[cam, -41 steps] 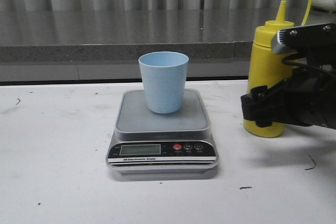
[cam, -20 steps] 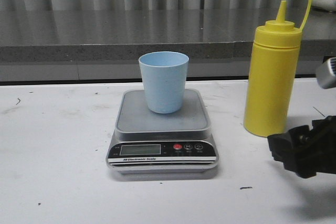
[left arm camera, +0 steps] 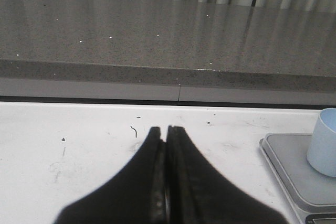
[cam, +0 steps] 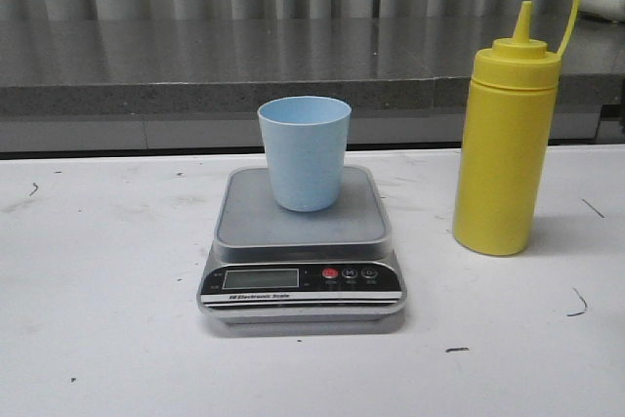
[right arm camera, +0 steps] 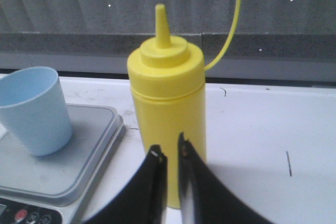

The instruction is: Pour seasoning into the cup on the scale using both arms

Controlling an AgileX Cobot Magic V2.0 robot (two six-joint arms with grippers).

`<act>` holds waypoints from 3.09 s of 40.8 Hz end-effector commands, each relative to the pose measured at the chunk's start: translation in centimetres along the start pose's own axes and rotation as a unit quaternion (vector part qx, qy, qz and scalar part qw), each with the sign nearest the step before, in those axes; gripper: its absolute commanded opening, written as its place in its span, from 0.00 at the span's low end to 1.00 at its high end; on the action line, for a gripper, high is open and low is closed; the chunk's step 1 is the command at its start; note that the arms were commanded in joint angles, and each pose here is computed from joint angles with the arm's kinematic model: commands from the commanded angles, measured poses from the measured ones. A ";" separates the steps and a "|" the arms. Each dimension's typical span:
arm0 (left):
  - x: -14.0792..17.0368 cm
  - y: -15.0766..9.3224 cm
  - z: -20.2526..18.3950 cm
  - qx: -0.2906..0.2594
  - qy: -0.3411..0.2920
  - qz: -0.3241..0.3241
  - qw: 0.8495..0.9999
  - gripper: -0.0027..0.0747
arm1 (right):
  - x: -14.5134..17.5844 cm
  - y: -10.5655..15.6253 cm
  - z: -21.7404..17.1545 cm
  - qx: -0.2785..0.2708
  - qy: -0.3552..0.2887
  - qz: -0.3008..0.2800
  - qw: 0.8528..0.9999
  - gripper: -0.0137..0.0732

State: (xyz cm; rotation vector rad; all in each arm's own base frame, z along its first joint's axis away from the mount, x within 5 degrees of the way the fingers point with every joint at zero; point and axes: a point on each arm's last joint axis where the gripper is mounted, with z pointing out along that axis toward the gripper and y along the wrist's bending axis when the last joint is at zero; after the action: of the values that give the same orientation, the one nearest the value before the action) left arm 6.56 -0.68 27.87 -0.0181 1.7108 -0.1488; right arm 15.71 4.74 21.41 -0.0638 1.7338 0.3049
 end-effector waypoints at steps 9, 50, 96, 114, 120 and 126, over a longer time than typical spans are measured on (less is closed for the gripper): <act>-1.6 -0.1 -0.1 0.000 -0.049 -0.010 0.999 0.01 | -6.3 1.5 -5.3 -0.053 -0.027 -0.028 0.998 0.03; -1.5 -0.1 -0.1 0.000 -0.048 -0.010 0.999 0.01 | -6.4 0.9 -12.9 -0.067 -0.097 -0.112 0.987 0.03; 8.7 1.1 0.2 -0.006 -0.045 -0.043 0.998 0.01 | -6.4 0.9 -12.9 -0.067 -0.097 -0.112 0.987 0.03; 7.4 1.1 0.0 -0.003 -0.108 -0.048 0.993 0.01 | -6.4 0.9 -12.9 -0.067 -0.096 -0.112 0.987 0.03; 7.4 1.1 0.0 -0.003 -0.111 -0.048 0.993 0.01 | -6.4 0.9 -12.9 -0.067 -0.096 -0.112 0.987 0.03; 7.4 1.1 0.0 -0.003 -0.111 -0.048 0.993 0.01 | -6.4 0.9 -12.9 -0.067 -0.096 -0.112 0.987 0.03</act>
State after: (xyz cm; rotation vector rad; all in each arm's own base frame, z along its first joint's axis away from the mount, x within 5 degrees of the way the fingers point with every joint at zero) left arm 5.61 -0.41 20.36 -0.0933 1.5727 -0.1952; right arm 4.52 1.87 27.97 -0.3270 1.5974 0.2642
